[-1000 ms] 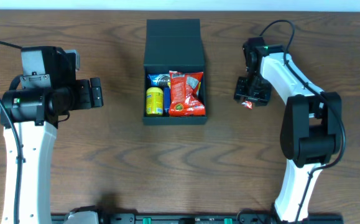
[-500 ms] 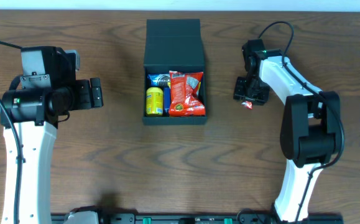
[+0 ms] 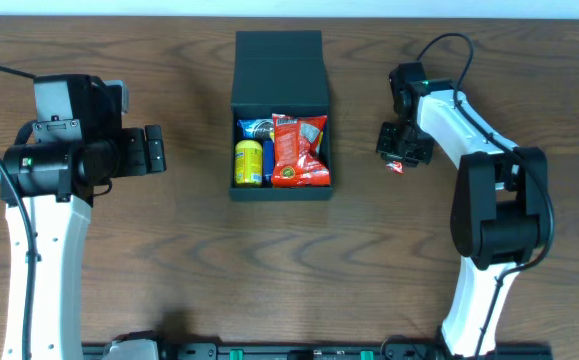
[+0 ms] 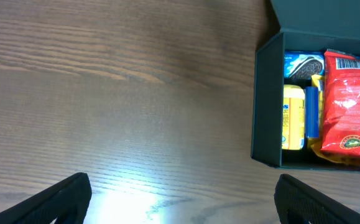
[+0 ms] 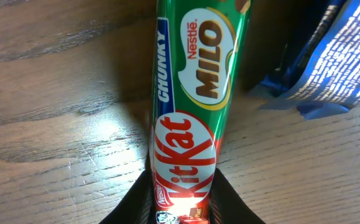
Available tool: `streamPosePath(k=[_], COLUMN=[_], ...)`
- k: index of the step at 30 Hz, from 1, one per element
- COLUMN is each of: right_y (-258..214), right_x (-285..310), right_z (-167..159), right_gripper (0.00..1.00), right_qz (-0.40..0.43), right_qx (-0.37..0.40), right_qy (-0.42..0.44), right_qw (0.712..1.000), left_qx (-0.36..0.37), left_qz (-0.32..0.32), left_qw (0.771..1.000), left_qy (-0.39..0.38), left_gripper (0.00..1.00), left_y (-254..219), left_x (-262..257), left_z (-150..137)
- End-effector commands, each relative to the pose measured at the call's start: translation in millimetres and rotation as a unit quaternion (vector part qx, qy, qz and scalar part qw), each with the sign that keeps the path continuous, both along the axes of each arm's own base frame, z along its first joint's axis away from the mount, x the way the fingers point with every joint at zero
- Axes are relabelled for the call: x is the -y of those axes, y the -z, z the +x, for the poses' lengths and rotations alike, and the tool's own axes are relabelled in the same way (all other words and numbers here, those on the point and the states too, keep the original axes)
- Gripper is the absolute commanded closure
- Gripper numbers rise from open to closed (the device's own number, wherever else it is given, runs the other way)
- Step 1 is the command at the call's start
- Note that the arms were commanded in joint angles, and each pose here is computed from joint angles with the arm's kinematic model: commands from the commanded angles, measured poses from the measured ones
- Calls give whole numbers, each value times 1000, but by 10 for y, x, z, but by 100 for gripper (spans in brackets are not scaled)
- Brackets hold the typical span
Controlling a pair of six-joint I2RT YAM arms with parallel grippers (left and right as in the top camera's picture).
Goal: Pack container
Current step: 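Grasp the green KitKat Milo bar with the right gripper, then carry the KitKat bar into the box and release it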
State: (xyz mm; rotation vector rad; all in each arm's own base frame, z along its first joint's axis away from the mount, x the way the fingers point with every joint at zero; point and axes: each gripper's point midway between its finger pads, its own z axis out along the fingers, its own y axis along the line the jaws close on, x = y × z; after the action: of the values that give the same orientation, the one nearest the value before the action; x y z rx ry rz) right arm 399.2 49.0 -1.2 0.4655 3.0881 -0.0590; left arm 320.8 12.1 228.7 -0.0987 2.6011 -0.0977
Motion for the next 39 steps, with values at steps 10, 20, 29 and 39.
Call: streamPosePath(k=[10,20,29,39], right_y=[-616,-1478,-1426,-1021], right_x=[-134,-1277,-2181,-2584], right_z=[229,285,-135,-348], right_gripper=[99,99,99,99], right_qz=[-2,49,79,97], right_qx=[34,144,140,100], right_qy=[-51,-203,-302,-332], right_qw=[998,967,940,933], left_qx=[1,-17,-17,-17], left_qz=[0,-1,-1,-1], left_qw=[1000,1000,1000,1000], left_qy=[7,6,7,7], left_gripper=[5,5,5,5], left_y=[-20,25,24,24], left_x=[4,11,11,11], left_z=[8,-71,-70,-70])
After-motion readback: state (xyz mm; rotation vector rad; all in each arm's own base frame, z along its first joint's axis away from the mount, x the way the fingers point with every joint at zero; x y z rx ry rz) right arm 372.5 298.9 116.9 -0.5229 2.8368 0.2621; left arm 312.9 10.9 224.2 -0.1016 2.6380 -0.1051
